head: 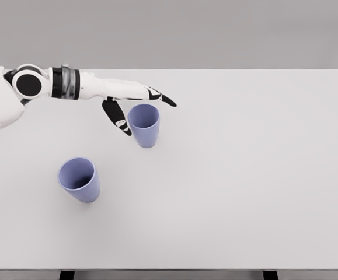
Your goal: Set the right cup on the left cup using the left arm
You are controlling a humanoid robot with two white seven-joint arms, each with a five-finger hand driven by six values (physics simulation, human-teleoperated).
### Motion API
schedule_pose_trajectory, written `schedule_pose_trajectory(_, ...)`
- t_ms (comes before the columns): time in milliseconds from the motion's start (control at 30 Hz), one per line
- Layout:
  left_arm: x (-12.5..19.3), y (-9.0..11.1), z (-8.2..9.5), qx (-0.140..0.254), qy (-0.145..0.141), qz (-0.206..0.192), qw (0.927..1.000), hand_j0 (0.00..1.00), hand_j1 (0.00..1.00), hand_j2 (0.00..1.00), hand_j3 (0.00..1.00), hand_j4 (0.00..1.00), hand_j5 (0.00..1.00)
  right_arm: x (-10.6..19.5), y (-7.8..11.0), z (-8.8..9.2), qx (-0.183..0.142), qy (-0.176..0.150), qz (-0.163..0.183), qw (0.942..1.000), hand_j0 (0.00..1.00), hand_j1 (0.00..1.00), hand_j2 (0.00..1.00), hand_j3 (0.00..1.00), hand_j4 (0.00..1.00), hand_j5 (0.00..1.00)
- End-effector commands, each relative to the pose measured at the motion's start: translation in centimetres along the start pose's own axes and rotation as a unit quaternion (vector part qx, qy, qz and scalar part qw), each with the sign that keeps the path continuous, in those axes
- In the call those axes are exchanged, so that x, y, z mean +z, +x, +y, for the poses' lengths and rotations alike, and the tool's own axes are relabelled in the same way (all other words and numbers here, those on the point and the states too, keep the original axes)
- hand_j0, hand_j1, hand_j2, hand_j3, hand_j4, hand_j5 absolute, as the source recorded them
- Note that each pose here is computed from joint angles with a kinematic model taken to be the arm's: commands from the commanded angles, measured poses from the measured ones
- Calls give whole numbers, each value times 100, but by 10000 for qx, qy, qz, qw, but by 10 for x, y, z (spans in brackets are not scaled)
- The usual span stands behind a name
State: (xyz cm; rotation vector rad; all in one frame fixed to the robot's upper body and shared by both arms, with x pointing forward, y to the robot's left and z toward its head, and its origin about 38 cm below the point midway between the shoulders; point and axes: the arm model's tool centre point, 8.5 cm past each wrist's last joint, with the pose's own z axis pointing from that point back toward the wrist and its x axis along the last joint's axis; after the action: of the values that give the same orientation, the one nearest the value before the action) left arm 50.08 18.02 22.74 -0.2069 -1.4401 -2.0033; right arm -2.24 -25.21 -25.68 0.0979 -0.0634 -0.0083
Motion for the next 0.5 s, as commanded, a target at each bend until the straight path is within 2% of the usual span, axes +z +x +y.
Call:
schedule_pose_trajectory(0,3,-2,1,34,40,31,10000,100,100,100,100,100,100,0,0,0,1,1,0,10000,100,100,100,100,100,100)
schedule_pose_trajectory(100,4,-5,1,57,49,87,9999,100,100,100,100,100,100,0,0,0,1,1,0,10000,100,100,100,100,100,100)
schedule_pose_trajectory(267,2,-17,-10,180,4,242,9995,100,100,100,100,100,100,0,0,0,1,1,0,10000,100,100,100,100,100,100)
schedule_pose_trajectory(400,-4,-23,-15,120,-77,365,9992,100,100,100,100,100,100,0,0,0,1,1,0,10000,100,100,100,100,100,100)
schedule_pose_trajectory(467,-7,-22,-13,80,-30,340,9994,100,100,100,100,100,100,0,0,0,1,1,0,10000,100,100,100,100,100,100)
